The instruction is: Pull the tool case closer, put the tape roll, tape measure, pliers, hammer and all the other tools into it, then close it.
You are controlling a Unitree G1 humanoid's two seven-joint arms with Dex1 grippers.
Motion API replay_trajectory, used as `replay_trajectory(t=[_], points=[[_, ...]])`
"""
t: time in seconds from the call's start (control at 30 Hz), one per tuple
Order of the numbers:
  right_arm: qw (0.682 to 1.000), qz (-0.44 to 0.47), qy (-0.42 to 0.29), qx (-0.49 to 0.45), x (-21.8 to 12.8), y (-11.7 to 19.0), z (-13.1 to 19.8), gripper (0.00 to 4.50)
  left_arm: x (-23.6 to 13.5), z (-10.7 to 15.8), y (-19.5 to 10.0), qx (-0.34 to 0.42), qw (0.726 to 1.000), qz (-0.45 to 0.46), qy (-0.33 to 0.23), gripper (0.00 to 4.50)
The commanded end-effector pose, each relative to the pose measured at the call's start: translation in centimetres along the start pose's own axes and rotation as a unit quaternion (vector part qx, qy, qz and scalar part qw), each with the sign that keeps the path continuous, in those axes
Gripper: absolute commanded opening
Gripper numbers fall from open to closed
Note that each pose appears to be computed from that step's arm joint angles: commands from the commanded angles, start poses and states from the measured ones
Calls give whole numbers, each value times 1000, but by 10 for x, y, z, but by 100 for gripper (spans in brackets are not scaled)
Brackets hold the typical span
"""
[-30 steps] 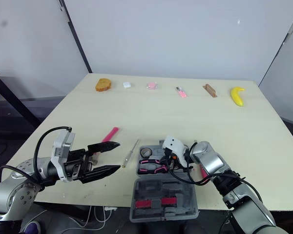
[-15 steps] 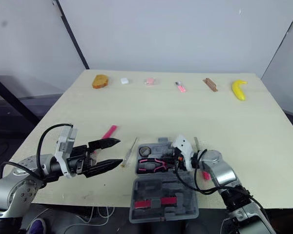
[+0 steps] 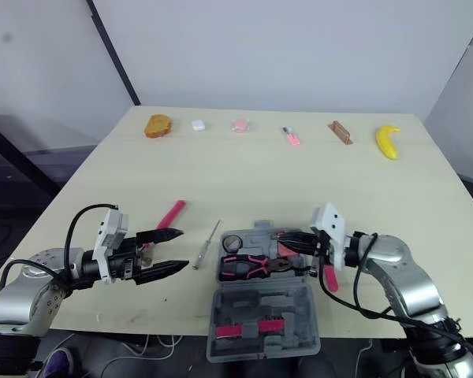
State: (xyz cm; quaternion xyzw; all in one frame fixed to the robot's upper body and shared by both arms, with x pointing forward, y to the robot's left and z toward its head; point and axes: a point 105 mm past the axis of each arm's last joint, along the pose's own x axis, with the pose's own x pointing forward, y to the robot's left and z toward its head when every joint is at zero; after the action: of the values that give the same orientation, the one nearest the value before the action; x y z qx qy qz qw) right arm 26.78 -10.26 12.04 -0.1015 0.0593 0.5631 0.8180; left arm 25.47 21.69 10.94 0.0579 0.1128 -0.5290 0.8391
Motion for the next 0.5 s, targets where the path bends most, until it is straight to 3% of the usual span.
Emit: replay_trajectory(t=[0.03, 0.17, 0.2, 0.33, 0.5], points=[[1000, -16, -23, -8, -15, -4, 13, 14, -4, -4, -2, 20, 1000, -10, 0, 450], [998, -58, -4, 8, -45, -11, -1, 14, -15, -17, -2, 17, 1000, -7, 6, 450], [998, -69, -2, 11, -55, -11, -5, 36, -18, -20, -3, 13, 1000, -4, 4, 450], [991, -128, 14, 23, -95, -12, -21, 168, -32, -33, -6, -12, 1000, 23, -9, 450], [976, -206, 43, 52, -148, -4, -43, 403, -47, -43, -7, -57, 993, 92, -41, 450]])
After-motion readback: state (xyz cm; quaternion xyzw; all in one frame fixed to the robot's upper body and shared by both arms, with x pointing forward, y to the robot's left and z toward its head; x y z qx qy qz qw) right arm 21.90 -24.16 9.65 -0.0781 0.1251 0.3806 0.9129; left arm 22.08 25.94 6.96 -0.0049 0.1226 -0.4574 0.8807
